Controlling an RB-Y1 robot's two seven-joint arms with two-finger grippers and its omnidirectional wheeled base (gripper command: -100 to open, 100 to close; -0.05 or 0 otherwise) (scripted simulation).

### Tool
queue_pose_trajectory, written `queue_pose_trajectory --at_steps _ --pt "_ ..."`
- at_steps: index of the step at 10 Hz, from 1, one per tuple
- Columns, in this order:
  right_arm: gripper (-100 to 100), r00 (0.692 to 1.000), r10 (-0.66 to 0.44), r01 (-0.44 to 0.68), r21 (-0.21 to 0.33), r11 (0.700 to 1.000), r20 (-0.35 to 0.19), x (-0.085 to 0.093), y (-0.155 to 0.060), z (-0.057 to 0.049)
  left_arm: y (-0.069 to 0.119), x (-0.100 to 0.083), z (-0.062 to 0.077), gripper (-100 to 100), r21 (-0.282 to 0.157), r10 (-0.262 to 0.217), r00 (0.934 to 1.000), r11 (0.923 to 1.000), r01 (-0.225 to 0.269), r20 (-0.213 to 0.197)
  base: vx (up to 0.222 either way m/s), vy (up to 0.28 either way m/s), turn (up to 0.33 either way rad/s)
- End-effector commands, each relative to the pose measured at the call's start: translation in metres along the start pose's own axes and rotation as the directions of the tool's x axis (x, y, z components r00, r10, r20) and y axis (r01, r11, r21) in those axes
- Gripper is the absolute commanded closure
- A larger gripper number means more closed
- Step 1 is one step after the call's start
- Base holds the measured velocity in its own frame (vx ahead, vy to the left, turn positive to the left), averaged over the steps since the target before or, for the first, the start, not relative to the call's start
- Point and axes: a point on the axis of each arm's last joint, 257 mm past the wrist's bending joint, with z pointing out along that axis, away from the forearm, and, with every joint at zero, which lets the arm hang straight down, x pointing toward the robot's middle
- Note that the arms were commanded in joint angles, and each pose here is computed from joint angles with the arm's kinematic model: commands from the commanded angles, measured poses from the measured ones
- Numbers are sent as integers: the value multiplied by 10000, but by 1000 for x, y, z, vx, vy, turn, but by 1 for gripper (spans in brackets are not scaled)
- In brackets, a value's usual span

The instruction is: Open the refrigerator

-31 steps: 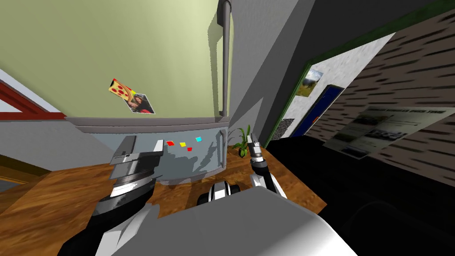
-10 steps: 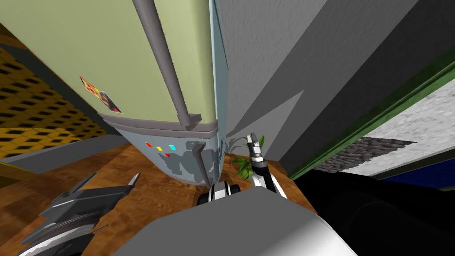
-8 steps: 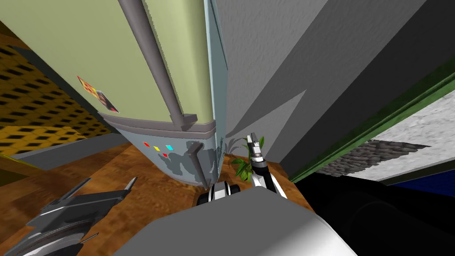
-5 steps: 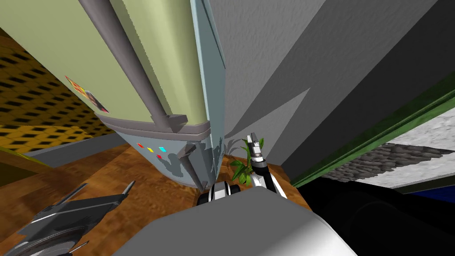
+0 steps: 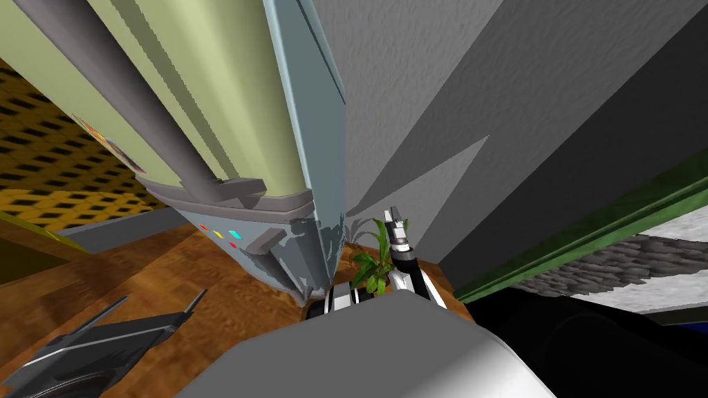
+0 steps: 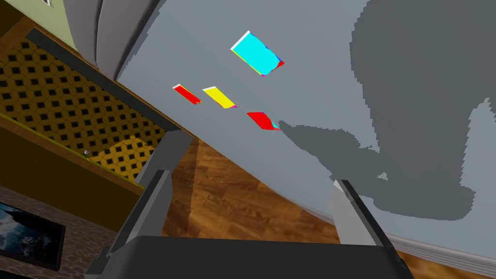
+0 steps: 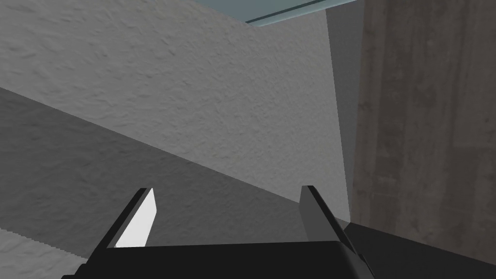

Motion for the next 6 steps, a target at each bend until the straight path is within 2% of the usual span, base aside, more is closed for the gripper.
queue_pose_trajectory --at_steps 1,4,6 --pt "0 10000 -1 1 -1 10000 -1 0 0 0 2 -2 -4 -100 -334 -441 9990 9985 443 92 28 -84 47" --pt "0 10000 -1 1 0 10000 -1 0 0 0 4 6 -10 -100 -811 -969 9953 9920 969 42 40 -141 54" --pt "0 10000 -1 1 -1 10000 -1 0 0 0 4 20 -13 -100 -1083 -1177 9929 9874 1152 -172 17 -128 35"
